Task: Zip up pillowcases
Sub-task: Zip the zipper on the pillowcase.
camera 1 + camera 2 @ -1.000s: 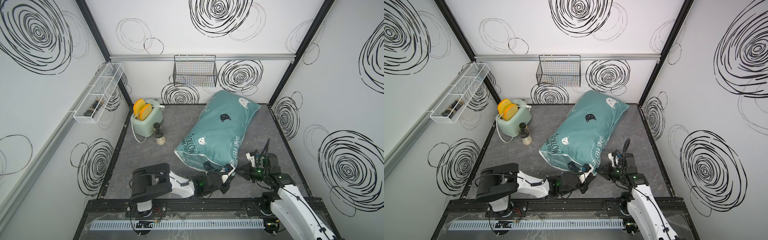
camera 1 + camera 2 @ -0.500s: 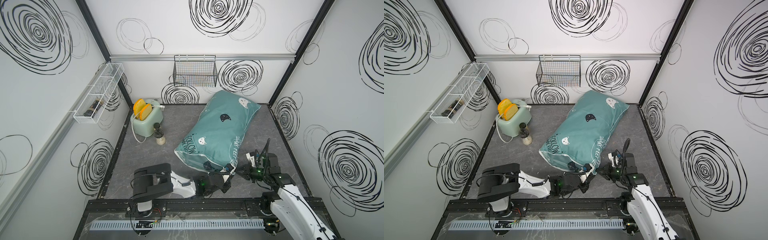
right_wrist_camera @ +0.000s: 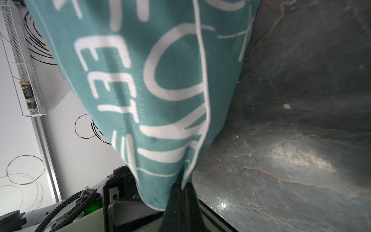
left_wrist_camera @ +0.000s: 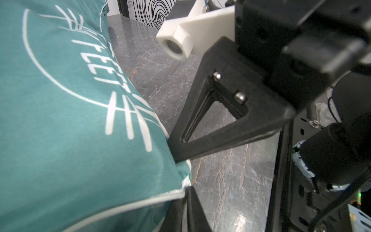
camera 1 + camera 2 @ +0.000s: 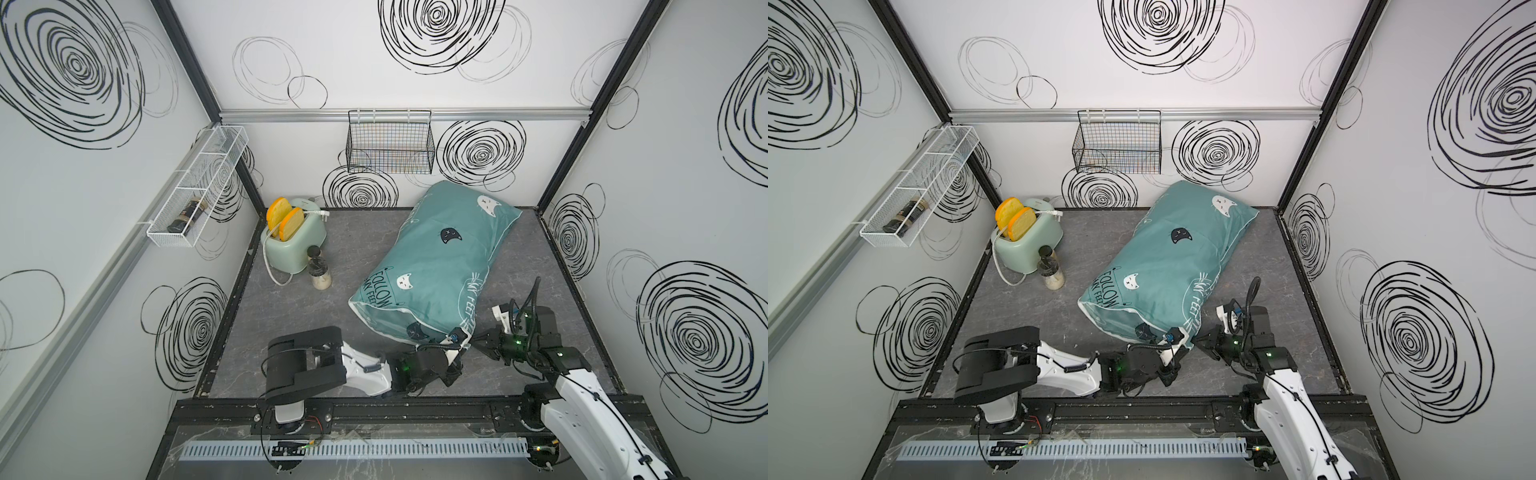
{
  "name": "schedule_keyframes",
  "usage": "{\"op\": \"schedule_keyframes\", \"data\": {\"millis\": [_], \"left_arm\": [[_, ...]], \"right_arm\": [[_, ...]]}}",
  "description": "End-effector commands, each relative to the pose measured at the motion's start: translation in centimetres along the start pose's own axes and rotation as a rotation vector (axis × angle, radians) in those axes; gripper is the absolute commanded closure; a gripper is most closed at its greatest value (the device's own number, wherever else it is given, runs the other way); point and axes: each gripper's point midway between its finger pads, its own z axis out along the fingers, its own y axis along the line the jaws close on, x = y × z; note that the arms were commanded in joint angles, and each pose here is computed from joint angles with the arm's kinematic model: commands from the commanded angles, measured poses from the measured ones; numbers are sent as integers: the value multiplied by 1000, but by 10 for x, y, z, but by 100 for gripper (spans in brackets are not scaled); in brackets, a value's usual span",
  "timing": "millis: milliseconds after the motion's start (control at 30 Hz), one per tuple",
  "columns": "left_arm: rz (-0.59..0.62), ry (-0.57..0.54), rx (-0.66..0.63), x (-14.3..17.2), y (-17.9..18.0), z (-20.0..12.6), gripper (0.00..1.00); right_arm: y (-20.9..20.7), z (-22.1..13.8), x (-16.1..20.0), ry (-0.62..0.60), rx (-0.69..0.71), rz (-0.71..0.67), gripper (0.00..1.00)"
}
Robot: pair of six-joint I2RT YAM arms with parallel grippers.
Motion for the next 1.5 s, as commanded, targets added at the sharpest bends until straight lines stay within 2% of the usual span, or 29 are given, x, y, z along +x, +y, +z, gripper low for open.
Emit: {"op": "schedule_keyframes", "data": {"millis": [0,133,200,667,933,1133,1467], "left_arm": [[-19,-41,-16,-11,5,2,93],[-20,-40,-13,-10,5,1,95],[-22,-37,-16,-10,5,0,100],[-59,-14,-44,0,24,-16,100],[-75,-37,15,-6,11,-19,100],[-163,-25,-85,-2,46,-30,100],[-260,3,-241,9,91,-60,100]], "right_arm": [[10,-3,-3,-13,-20,-20,100],[10,-3,-4,-18,-17,-15,100],[10,-4,-5,-23,-12,-15,100],[-3,-10,-4,-48,74,19,100],[5,-12,-1,-45,54,12,100],[-4,-19,0,-61,122,29,100],[19,-47,-40,-279,152,-37,100]]}}
